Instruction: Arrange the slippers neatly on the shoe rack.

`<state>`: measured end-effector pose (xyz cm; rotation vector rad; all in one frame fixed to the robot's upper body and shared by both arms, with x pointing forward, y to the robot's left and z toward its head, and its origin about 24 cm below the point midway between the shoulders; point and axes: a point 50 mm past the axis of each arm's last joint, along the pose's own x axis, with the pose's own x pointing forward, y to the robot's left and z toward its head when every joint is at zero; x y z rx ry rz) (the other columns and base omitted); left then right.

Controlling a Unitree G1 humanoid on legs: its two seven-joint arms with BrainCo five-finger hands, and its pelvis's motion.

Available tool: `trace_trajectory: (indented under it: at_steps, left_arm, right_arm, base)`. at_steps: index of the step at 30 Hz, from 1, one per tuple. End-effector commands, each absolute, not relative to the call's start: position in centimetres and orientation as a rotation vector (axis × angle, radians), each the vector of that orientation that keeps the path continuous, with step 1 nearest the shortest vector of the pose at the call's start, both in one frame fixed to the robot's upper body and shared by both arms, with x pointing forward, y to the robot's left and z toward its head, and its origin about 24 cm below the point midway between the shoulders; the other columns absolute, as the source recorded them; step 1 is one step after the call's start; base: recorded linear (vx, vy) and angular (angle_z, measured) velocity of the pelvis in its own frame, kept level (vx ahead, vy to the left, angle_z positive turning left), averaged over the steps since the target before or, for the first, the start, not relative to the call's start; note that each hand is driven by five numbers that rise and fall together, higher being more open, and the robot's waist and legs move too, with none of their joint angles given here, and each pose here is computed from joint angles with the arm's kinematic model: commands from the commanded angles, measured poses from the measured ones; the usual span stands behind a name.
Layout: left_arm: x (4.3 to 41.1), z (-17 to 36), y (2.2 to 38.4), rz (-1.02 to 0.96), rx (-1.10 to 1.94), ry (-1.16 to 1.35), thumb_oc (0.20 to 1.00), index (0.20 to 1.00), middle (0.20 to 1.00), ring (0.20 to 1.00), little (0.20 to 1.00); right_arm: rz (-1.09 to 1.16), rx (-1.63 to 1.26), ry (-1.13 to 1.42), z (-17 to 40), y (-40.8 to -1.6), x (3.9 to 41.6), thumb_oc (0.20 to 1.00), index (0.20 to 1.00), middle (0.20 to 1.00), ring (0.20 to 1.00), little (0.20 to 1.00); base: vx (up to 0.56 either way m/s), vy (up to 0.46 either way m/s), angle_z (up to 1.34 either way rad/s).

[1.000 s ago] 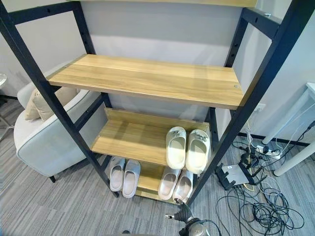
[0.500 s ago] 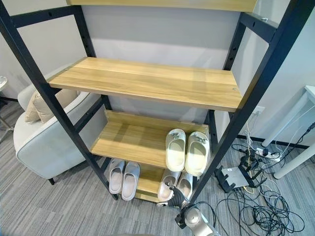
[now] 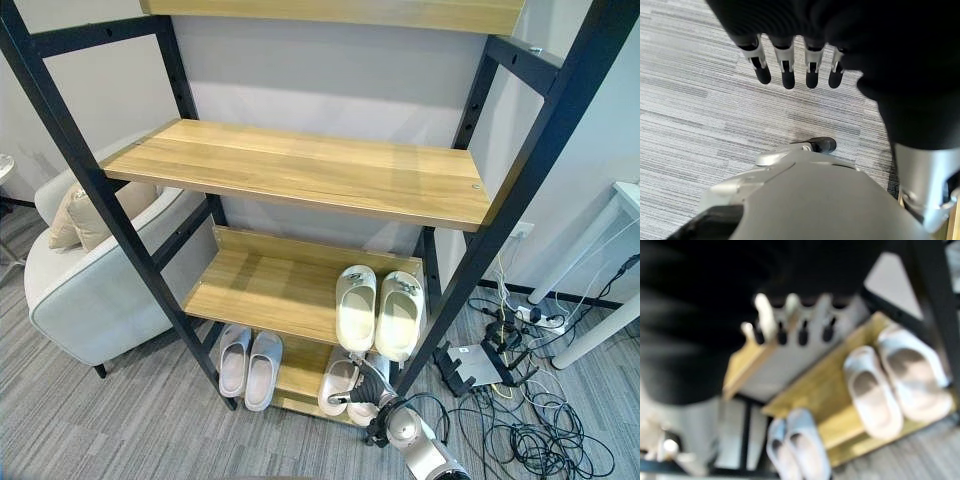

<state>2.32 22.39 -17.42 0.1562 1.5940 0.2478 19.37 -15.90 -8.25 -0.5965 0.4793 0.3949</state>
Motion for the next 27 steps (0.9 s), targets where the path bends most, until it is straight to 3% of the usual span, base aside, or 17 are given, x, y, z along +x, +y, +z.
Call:
trace_trajectory:
  at_steps: [1,12,27]
  left_arm:
    - [0.8,-17.7,20.9,0.241,0.127,1.698,1.000,1.000,1.000,1.000,1.000]
    - [0.5,-17.6,21.5,0.260,0.136,1.702,1.000,1.000,1.000,1.000,1.000]
    - [0.0,-17.5,21.6,0.260,0.133,1.717,1.000,1.000,1.000,1.000,1.000]
  right_arm:
    - [0.299,-0.589,0.350,-6.0,-16.2,22.3,1.000,1.000,1.000,1.000,1.000]
    - [0.250,-0.574,0.337,-5.8,-16.0,23.5,1.000,1.000,1.000,1.000,1.000]
    - [0.358,-0.545,0.407,-7.7,-13.6,21.7,1.000,1.000,1.000,1.000,1.000]
  base:
    - [0.00,0.000,0.00]
    - [0.00,0.000,0.00]
    - [0.00,0.001,0.02]
